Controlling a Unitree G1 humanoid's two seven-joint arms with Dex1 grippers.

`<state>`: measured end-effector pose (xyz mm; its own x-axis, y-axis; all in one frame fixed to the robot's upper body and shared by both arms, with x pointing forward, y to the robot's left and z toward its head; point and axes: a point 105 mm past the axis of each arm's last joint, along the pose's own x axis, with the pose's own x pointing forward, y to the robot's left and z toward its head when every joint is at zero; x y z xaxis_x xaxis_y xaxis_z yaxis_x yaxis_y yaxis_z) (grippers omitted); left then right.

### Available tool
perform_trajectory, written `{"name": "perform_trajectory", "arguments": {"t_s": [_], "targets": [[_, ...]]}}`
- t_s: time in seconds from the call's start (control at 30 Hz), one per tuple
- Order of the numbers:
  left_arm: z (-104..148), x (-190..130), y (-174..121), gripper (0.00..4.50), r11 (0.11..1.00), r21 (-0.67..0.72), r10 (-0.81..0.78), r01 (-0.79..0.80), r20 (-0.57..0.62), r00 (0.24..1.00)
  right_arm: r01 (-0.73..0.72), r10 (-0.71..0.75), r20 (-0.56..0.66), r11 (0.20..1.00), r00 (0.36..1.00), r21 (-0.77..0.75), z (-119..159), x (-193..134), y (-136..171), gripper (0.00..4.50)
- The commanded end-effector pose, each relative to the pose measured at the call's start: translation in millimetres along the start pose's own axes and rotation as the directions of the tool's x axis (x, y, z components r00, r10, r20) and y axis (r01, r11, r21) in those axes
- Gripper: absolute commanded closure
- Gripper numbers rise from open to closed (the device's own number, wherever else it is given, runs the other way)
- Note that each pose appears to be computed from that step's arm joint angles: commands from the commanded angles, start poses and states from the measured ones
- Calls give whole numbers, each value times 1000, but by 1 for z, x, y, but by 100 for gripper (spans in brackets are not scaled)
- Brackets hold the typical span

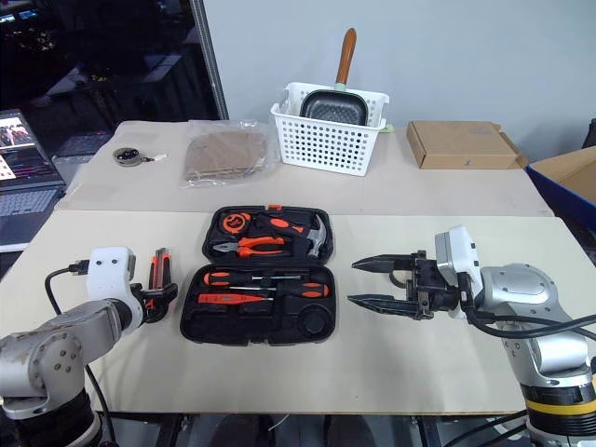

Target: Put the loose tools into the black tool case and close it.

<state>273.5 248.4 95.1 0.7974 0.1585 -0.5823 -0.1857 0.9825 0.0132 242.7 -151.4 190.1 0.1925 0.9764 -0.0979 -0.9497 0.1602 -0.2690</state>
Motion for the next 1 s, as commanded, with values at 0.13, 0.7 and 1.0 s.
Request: {"name": "perform_trajectory", "arguments": {"t_s": [0.13,0.7,1.0], "targets": [[1,7,1,225,999,-45,-1,2,41,999,-5,8,44,998,999,-60,13,1,0,181],[78,-66,-80,272,656,559,-722,507,271,636,64,-66,-33,997,997,-43,-8,-14,-4,181],[41,-53,-75,272,25,802,-824,597,-321,466,134,-131,-238,991,962,-5,-29,-56,4,181]]}}
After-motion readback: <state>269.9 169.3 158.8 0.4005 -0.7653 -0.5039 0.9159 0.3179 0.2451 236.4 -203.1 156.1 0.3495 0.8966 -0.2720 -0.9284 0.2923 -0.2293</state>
